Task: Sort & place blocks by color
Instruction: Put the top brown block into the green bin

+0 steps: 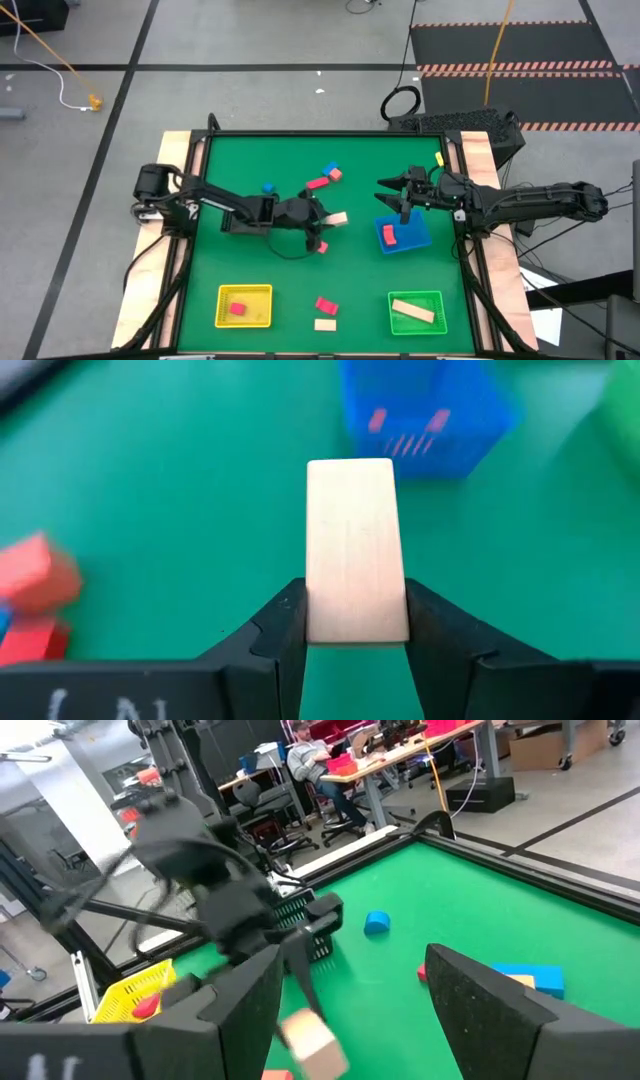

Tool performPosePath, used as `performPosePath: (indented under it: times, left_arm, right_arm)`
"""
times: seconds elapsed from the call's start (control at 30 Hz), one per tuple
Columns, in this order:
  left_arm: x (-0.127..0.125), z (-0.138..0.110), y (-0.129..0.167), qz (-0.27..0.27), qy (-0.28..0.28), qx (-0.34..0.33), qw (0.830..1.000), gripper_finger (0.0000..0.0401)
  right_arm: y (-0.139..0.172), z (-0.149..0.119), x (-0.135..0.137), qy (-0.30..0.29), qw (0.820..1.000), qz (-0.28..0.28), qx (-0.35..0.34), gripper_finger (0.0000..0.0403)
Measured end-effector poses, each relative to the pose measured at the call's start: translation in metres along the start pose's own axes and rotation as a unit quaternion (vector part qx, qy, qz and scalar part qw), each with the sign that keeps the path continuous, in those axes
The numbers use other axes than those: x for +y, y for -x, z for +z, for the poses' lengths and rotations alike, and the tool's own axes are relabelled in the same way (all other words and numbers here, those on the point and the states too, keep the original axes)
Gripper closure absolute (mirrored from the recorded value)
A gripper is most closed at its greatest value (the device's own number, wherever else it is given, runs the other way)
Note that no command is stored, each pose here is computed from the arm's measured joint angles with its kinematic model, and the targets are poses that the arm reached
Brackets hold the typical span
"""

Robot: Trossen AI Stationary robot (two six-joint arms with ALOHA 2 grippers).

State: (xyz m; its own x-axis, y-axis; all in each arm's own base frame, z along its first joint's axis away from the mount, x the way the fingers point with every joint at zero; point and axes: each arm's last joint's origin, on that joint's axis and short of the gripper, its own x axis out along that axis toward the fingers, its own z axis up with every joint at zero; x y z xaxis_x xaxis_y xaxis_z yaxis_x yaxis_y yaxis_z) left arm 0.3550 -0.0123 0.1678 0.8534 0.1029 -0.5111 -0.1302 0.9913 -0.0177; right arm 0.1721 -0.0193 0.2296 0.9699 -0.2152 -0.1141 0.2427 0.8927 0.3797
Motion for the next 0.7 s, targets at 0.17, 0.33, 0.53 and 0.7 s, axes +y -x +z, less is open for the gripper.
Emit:
performPosePath:
  times: [0.17,0.33,0.53,0.7]
  left_arm:
    - [-0.01,0.013,0.009,-0.018,-0.005,-0.044,0.999,0.0269]
    - [-0.019,0.02,0.014,-0.021,-0.051,-0.081,0.995,0.0269]
    - [-0.024,0.025,0.016,-0.007,-0.093,-0.111,0.989,0.0269]
    - [-0.024,0.027,0.016,-0.006,-0.096,-0.12,0.988,0.0269]
  right_arm:
    - [0.0,0.001,0.0,0.0,1.0,0.0,-0.005,0.0165]
    - [0.001,0.011,0.004,-0.048,0.997,0.025,-0.055,0.0165]
    - [0.002,0.018,0.007,-0.114,0.989,0.048,-0.087,0.0165]
    - [0.002,0.019,0.008,-0.118,0.987,0.052,-0.094,0.0165]
